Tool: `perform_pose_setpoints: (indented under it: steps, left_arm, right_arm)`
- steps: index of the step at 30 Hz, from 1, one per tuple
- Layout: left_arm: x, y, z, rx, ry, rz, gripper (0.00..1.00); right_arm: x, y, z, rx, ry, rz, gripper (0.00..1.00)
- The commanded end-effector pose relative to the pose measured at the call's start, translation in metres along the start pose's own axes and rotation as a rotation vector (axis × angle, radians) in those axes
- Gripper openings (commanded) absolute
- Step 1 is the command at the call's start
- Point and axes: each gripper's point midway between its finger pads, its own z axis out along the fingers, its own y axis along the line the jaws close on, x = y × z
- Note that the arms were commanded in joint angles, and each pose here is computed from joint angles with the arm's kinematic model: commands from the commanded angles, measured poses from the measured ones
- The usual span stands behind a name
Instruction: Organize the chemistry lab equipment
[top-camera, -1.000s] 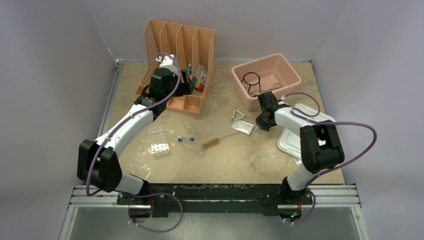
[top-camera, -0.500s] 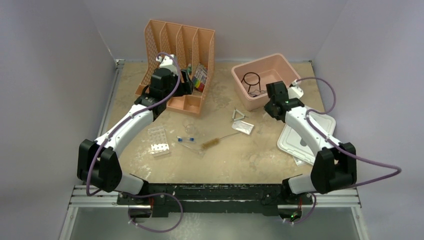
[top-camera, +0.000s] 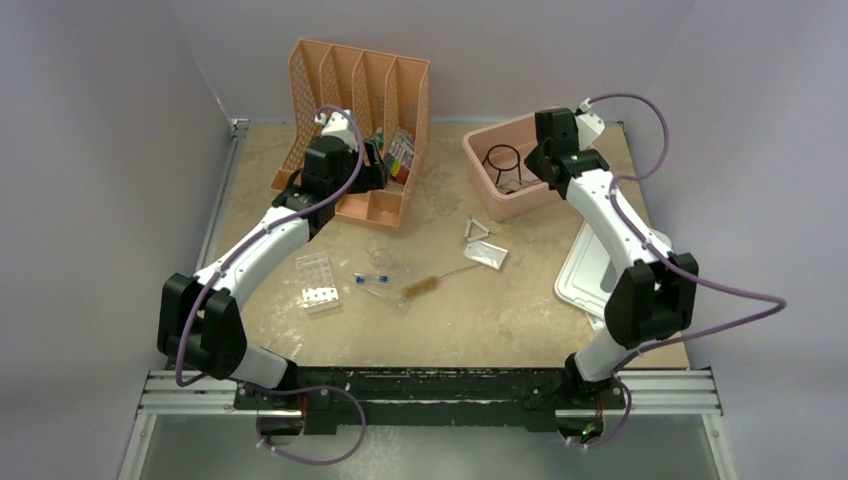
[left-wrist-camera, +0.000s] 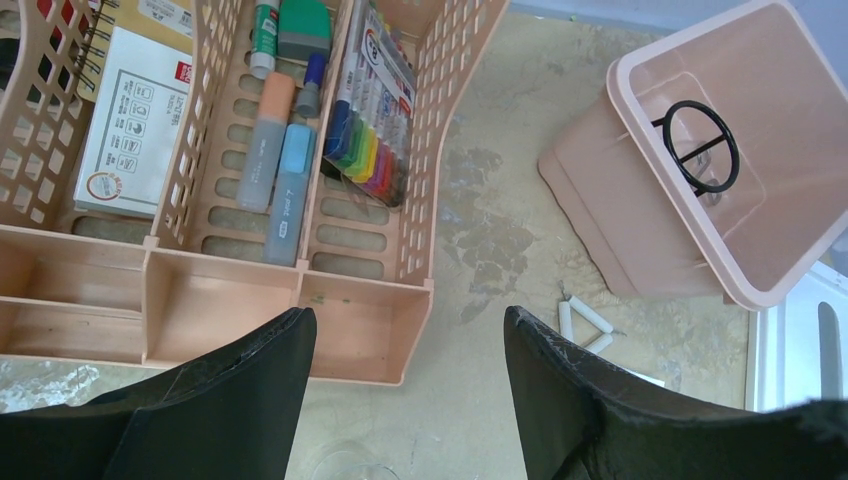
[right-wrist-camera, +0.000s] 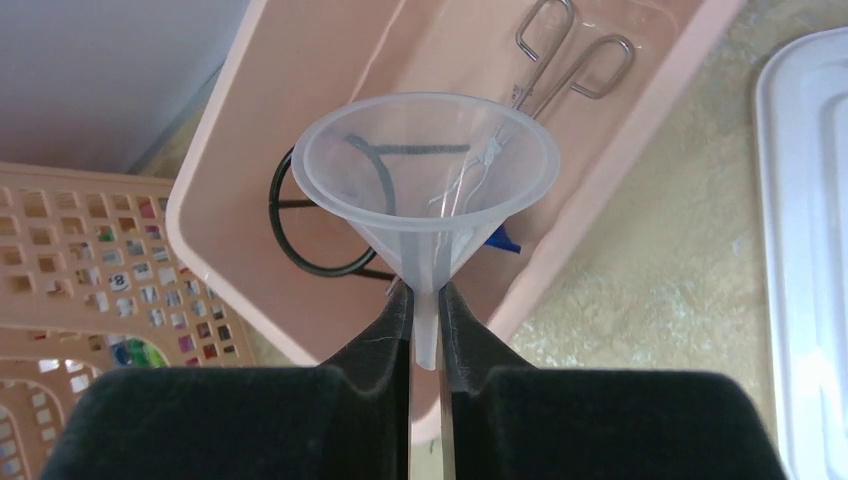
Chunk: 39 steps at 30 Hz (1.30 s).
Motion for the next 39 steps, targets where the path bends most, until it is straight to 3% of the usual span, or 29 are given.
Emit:
perform_pose_setpoints:
  steps: [1,8,16,29,33,36,39]
  left_arm:
    - [-0.035,-0.011,-0.001,0.03,-0.095,-0.01,0.68]
    - [-0.036,-0.007,0.001,0.009,-0.093,0.004,0.68]
    - [-0.038,-0.002,0.004,-0.016,-0.095,0.014,0.68]
    - [-0.034,-0.001,0.01,-0.017,-0.079,0.017,0.68]
    - [-0.033,0.001,0.009,-0.024,-0.073,0.025,0.68]
    - [-0.032,0.004,0.006,-0.038,-0.067,0.035,0.68]
    - [-0.034,0.008,0.0,-0.057,-0.071,0.044,0.68]
  right_arm:
    - [-0.012,0.02,0.009,-0.034,-0.006,0.014,0.05]
    - [0.001,0.029,0.041,-0.011,0.036,0.052,0.05]
    - [0.028,0.009,0.08,0.045,0.186,0.262,0.05]
    - [0.047,0.005,0.103,0.092,0.235,0.304,0.1]
    - [0.042,0.006,0.101,0.097,0.227,0.314,0.19]
    - [0.025,0.002,0.098,0.116,0.151,0.304,0.37]
    - [0.021,0.002,0.09,0.117,0.133,0.288,0.43]
